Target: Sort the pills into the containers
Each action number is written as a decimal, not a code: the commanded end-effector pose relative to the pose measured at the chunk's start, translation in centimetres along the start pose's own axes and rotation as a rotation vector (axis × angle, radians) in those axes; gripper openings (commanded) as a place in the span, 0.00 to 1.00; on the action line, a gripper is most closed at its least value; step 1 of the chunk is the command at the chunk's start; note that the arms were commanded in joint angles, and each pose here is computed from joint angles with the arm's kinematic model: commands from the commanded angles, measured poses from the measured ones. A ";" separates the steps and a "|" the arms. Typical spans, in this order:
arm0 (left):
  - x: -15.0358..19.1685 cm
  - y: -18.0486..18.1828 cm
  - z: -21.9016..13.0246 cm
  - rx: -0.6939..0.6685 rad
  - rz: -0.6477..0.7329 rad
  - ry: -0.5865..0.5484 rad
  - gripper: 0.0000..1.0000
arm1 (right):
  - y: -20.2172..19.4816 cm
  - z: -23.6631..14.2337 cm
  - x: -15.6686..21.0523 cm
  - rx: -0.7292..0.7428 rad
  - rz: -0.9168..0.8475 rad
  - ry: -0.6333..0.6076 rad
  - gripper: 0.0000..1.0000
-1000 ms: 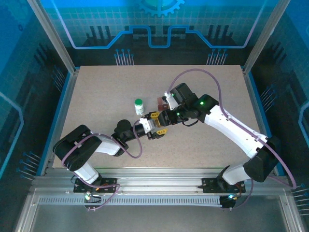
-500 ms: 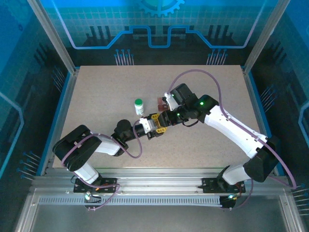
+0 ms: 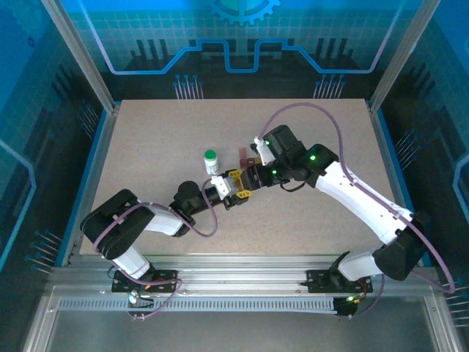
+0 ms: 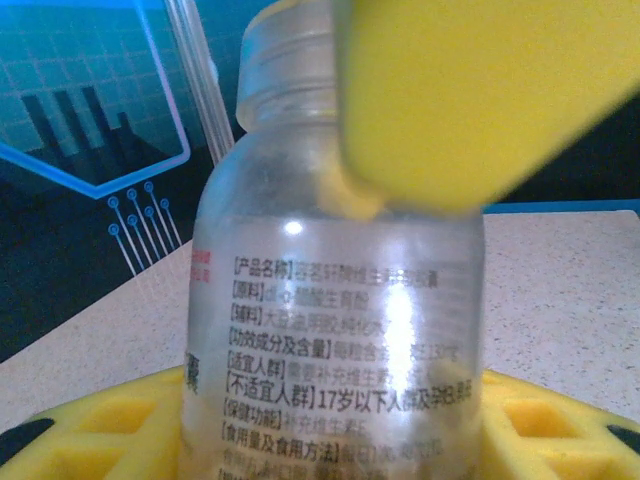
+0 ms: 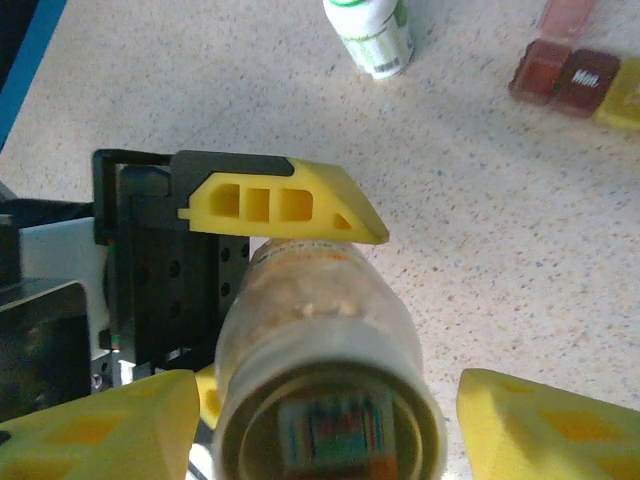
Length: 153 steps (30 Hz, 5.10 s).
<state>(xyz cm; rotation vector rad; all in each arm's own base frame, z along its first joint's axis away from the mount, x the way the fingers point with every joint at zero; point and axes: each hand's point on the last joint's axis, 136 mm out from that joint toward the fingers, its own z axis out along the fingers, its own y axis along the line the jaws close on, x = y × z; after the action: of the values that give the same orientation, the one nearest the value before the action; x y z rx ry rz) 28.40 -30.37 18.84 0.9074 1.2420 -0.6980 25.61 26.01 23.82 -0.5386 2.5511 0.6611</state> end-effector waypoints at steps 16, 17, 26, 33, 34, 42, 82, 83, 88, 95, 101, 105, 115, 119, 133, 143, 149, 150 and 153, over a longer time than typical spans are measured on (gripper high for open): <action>-0.2 5.5 -0.6 -0.305 -0.274 -0.034 0.00 | 2.0 -2.8 -7.9 -0.038 -0.048 -0.389 0.71; -0.3 5.4 -0.8 -0.303 -0.266 -0.033 0.00 | 2.2 -2.2 -8.0 -0.033 -0.049 -0.380 0.71; 0.1 4.7 -1.1 -0.305 -0.242 -0.017 0.00 | 1.4 0.5 -8.0 0.005 0.028 -0.370 0.71; 0.6 4.5 -1.2 -0.304 -0.258 -0.004 0.00 | -0.1 2.0 -7.1 0.077 0.084 -0.307 0.67; 0.6 4.3 -1.1 -0.296 -0.261 -0.006 0.00 | -0.3 2.4 -6.9 0.081 0.091 -0.298 0.66; 0.6 3.8 -1.0 -0.272 -0.256 -0.003 0.00 | -0.3 3.5 -6.3 0.063 0.111 -0.281 0.53; -7.0 -3.6 -0.2 0.397 -0.156 -0.167 0.00 | 5.7 -3.2 -0.4 -0.462 -0.867 -0.350 0.57; -7.0 -3.6 -0.2 0.396 -0.157 -0.168 0.00 | 5.8 -3.4 -0.5 -0.463 -0.867 -0.352 0.61; -6.5 -3.1 0.0 0.360 -0.157 -0.158 0.00 | 5.8 -4.8 -1.5 -0.434 -0.854 -0.373 0.79; -5.0 -1.5 0.7 0.253 -0.163 -0.133 0.00 | 4.9 -7.2 -2.6 -0.322 -0.819 -0.435 0.89; -3.7 1.7 1.1 0.051 -0.153 -0.111 0.00 | 0.5 -8.0 -6.3 -0.035 -0.530 -0.487 0.83; -3.1 3.6 1.5 -0.071 -0.134 -0.098 0.00 | -1.8 -8.0 -8.3 0.049 -0.216 -0.517 0.77; -1.7 5.6 2.2 -0.206 -0.110 -0.067 0.00 | -2.4 -4.4 -9.8 0.019 0.069 -0.503 0.73; -1.2 5.8 2.2 -0.237 -0.104 -0.053 0.00 | -1.8 -2.4 -9.6 0.011 0.068 -0.471 0.77; -0.7 6.0 2.5 -0.265 -0.096 -0.041 0.00 | -1.3 1.4 -8.8 0.001 0.070 -0.393 0.65; -0.7 5.9 2.5 -0.264 -0.096 -0.039 0.00 | -1.2 2.1 -7.9 -0.005 0.042 -0.351 0.49; -0.9 6.0 2.6 -0.266 -0.097 -0.045 0.00 | -1.4 2.2 -7.1 0.005 0.026 -0.325 0.51; -1.0 6.0 2.6 -0.266 -0.098 -0.046 0.00 | -1.5 2.2 -7.0 0.006 0.024 -0.322 0.51; -0.9 6.0 2.6 -0.267 -0.101 -0.047 0.00 | -1.5 2.2 -6.8 0.007 0.019 -0.318 0.48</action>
<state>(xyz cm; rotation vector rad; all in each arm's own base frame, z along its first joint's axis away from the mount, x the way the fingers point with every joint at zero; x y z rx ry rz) 34.24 -29.38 19.11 0.6253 1.3775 -0.6231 33.35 27.67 25.89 -0.3363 2.2355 0.6939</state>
